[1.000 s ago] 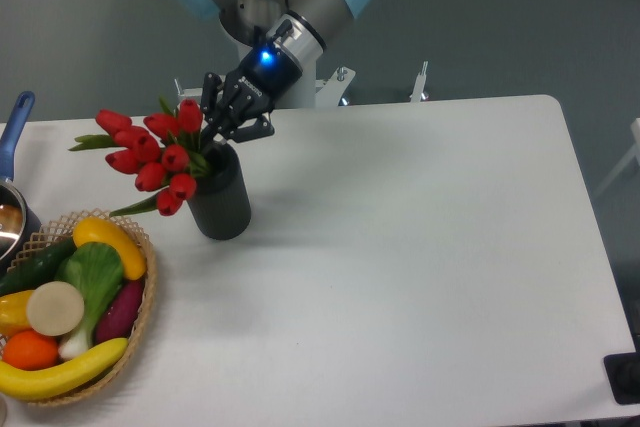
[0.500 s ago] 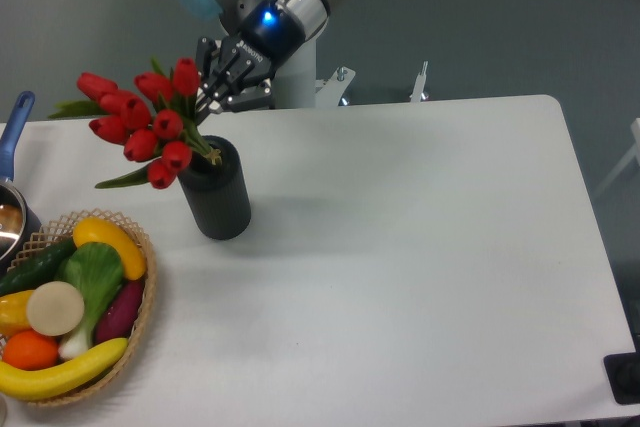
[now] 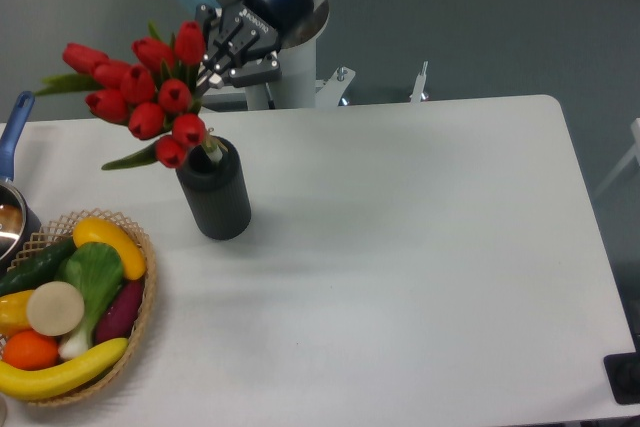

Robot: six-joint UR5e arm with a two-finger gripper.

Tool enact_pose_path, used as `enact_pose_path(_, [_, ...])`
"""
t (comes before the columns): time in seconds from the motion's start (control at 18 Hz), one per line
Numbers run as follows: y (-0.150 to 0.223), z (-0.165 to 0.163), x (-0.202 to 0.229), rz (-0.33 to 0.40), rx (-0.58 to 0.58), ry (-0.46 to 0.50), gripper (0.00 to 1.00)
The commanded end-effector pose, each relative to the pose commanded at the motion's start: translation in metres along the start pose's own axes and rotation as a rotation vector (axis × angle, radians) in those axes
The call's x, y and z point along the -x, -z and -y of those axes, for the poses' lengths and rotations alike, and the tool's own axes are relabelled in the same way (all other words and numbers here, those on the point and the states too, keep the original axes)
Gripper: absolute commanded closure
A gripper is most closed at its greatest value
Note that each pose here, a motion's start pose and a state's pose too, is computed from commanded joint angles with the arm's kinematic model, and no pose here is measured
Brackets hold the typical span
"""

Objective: Pick up the flowers from the vase
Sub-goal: 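Lift the gripped tulips straight up out of the black vase, then carry the tulip bunch away from the vase across the table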

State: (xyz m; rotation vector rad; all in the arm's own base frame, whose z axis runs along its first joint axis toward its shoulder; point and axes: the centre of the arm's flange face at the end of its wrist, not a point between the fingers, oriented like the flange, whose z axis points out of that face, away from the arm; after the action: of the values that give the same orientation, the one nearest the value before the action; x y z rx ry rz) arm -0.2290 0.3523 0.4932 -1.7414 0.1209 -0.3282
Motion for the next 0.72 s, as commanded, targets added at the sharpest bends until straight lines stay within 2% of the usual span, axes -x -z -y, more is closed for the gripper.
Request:
enact_pose_path(0.39, [0.031, 0.06, 0.013, 0.045, -0.058, 0.007, 1.0])
enact_pose_path(0.61, [0.06, 0.067, 0.035, 0.102, -0.088, 0.007, 1.0])
enact_pose_path(0.72, [0.085, 0.065, 0.056, 0.169, -0.097, -0.01, 1.0])
